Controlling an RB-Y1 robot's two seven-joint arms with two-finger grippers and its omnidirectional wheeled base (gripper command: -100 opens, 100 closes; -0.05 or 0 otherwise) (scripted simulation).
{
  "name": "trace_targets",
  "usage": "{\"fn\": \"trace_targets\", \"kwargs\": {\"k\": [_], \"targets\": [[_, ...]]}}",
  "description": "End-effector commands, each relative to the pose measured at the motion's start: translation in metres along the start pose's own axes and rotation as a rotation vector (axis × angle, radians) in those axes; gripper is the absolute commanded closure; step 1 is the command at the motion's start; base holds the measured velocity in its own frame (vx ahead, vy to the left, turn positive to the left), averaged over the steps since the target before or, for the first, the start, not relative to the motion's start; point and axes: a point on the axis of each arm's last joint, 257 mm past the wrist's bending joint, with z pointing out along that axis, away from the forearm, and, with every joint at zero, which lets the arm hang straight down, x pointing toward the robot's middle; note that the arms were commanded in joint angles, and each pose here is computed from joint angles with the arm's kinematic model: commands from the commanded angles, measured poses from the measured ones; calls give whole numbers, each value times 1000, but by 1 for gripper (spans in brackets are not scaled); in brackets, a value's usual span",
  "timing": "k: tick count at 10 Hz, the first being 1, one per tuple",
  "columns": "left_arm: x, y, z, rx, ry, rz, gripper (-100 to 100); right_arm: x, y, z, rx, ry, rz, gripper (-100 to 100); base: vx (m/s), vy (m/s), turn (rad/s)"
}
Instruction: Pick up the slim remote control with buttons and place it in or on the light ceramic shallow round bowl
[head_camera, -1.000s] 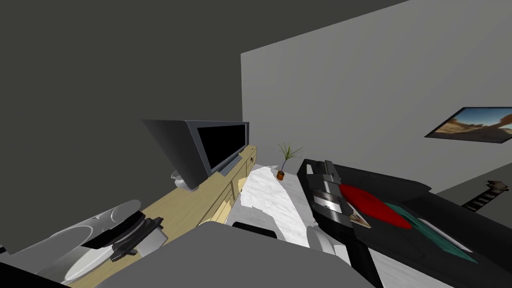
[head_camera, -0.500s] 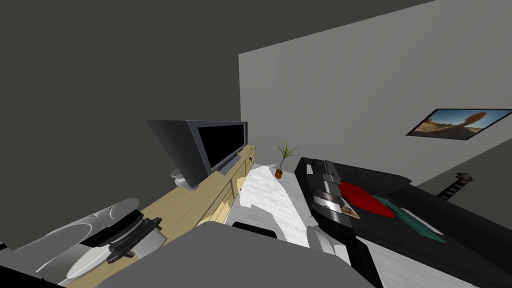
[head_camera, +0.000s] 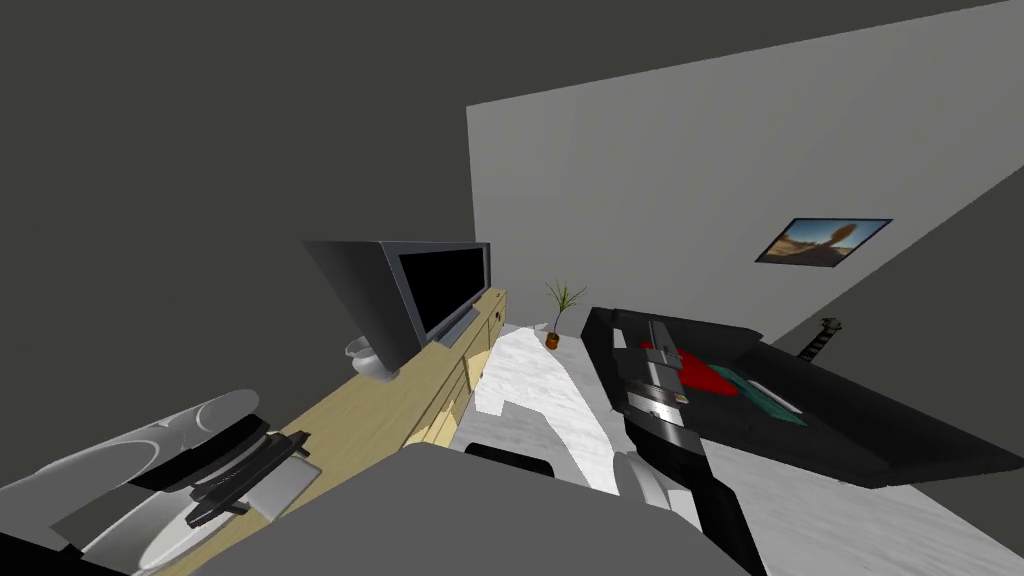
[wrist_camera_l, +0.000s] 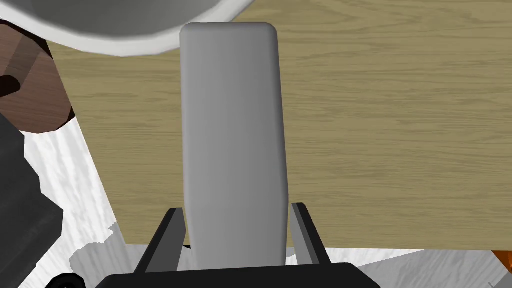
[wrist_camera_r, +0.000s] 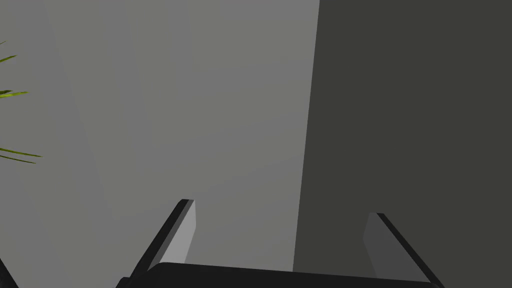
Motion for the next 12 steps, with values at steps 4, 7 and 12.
{"fn": "trace_targets", "kwargs": {"k": [4,7,12], "targets": [[26,-10,-21,-22,53,-54,100,0,0,0,0,0,0,0,-136,188,-170],[46,-19,-34,-34,104,-83,100,0,0,0,0,0,0,0,-138,172,-135],[42,-16,-33,-30,93,-76,-100,0,0,0,0,0,0,0,-20,24,-10]]}}
